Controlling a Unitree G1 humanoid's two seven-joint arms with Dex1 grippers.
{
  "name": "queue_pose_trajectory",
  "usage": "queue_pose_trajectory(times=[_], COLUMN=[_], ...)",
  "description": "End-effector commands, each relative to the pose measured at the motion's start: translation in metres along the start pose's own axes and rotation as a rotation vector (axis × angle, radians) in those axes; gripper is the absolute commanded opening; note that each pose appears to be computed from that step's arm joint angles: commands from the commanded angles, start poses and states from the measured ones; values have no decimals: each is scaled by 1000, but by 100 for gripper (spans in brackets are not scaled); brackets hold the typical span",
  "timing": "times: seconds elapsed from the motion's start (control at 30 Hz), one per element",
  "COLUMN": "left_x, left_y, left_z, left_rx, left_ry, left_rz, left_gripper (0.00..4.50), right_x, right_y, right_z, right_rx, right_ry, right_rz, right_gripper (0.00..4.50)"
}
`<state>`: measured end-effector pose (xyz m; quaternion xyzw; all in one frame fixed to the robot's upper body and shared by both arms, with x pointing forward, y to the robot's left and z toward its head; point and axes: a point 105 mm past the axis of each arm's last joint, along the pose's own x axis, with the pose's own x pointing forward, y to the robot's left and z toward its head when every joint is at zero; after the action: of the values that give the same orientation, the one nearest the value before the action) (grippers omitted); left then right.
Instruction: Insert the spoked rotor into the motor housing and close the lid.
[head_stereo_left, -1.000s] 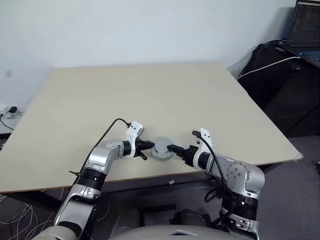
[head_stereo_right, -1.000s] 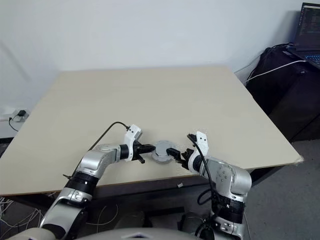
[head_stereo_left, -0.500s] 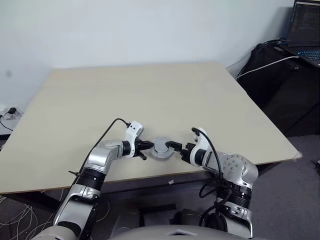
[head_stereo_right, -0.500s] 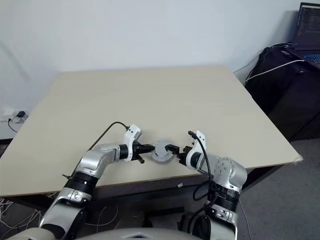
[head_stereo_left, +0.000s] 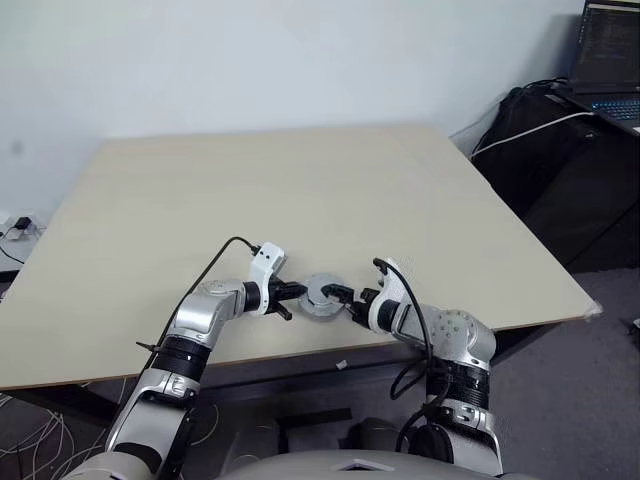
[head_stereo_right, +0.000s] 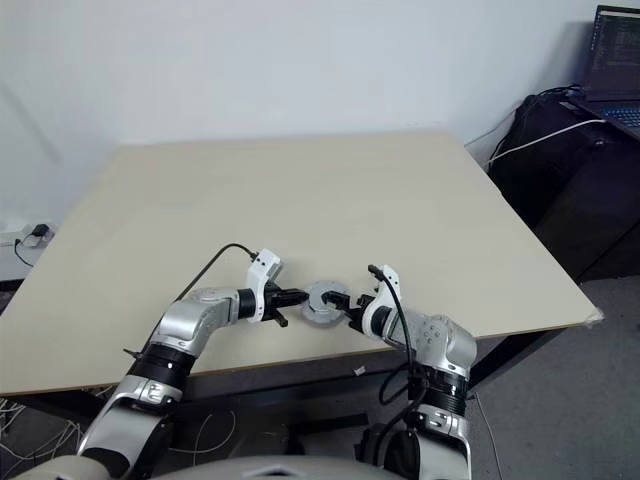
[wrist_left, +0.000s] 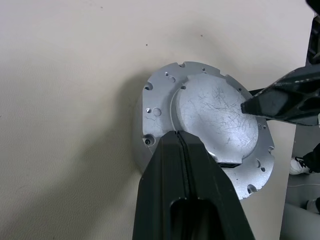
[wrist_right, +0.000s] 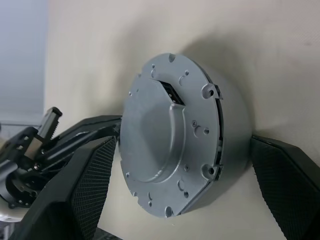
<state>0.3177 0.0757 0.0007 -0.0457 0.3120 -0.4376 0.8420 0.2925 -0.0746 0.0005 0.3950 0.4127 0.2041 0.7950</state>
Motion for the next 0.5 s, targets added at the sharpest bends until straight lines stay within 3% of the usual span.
queue_pose_trajectory(times=[0.03,0.3,0.5], left_x=[10,8,7], left_y=[-11,-9,-8], left_z=[-18,-20,-20], left_rx=[-26,-29,-28], left_ry=[64,67,66], left_rz=[-39,-31,-25], left_gripper=[0,0,0], right_x=[10,-2,-5], right_y=[28,58,72], right_z=[-17,-12,-19], right_rx=[103,180,179], right_ry=[33,10,60], right_rz=[209,455,537], right_gripper=[448,448,448])
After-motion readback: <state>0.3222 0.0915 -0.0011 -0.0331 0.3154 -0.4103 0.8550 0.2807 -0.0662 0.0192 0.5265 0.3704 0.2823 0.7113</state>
